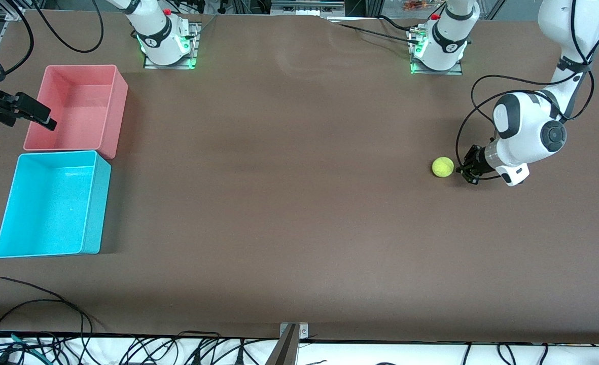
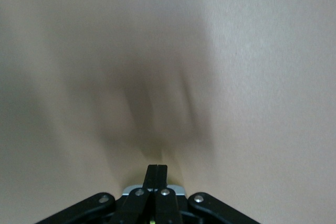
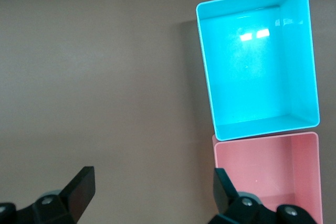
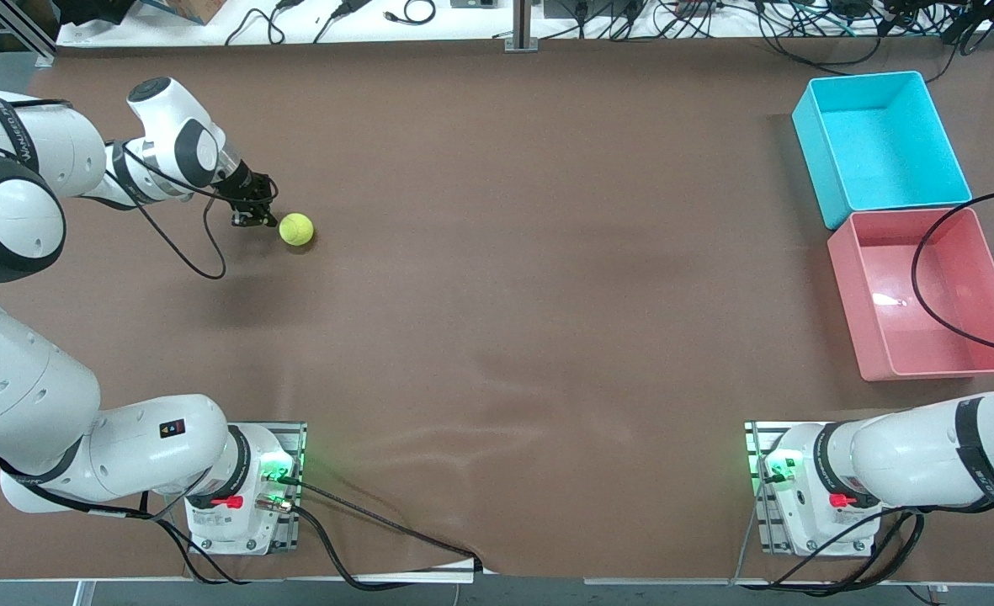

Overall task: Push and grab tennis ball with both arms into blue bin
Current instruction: 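Push the tennis ball with the left gripper toward the bins, then push the tennis ball again with the left gripper toward the table middle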

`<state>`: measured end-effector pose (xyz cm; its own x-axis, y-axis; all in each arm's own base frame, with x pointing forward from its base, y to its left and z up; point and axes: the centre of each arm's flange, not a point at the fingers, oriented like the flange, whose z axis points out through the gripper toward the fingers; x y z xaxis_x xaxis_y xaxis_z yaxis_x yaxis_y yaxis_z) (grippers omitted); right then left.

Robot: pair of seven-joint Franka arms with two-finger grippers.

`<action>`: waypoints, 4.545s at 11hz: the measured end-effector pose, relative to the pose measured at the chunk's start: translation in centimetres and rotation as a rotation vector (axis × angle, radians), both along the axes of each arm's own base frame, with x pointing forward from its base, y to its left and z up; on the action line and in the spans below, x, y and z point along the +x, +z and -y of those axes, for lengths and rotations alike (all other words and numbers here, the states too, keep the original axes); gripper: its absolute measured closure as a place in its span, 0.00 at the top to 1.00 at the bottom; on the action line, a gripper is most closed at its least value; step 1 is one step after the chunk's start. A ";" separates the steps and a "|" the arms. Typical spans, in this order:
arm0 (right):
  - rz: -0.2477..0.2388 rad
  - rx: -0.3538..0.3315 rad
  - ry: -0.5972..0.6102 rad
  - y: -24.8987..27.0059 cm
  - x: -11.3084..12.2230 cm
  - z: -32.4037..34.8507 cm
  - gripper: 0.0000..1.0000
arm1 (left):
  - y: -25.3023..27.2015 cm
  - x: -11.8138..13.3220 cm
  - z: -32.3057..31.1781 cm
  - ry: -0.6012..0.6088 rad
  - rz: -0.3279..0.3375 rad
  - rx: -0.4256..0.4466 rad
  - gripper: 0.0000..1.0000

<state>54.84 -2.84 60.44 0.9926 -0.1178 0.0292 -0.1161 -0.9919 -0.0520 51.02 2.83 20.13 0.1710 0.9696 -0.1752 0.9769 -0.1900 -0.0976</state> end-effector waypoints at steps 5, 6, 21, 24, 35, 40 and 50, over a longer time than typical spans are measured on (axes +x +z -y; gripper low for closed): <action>0.000 0.000 0.000 0.0 0.0 0.0 1.00 | 0.2 0.0 8.6 0.070 -0.012 0.030 0.01; 0.000 0.000 0.000 0.0 0.0 0.0 1.00 | 0.2 -0.1 10.3 0.097 -0.011 0.037 0.01; -0.001 0.000 0.000 0.0 0.0 0.0 1.00 | 2.7 -0.8 -1.7 -0.011 -0.054 0.004 0.01; -0.001 0.000 0.000 0.0 0.0 0.0 1.00 | 3.2 -0.7 -1.1 -0.022 -0.046 0.005 0.01; -0.036 0.001 -0.002 -0.4 -0.3 0.0 1.00 | 2.3 -5.2 19.1 0.087 -0.076 0.015 0.01; -0.037 0.001 -0.001 -0.5 -0.2 0.0 1.00 | -0.1 -6.8 22.1 0.115 -0.079 -0.004 0.01; -0.039 0.001 -0.001 -0.6 -0.2 -0.1 1.00 | 1.1 -4.9 33.1 0.233 -0.087 -0.026 0.01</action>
<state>54.64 -2.78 59.84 0.9929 -0.1189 -0.0096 -0.1193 -0.9917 -0.0481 46.13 -30.25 21.19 -0.0738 0.9760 -0.2049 0.9828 0.0363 -0.1813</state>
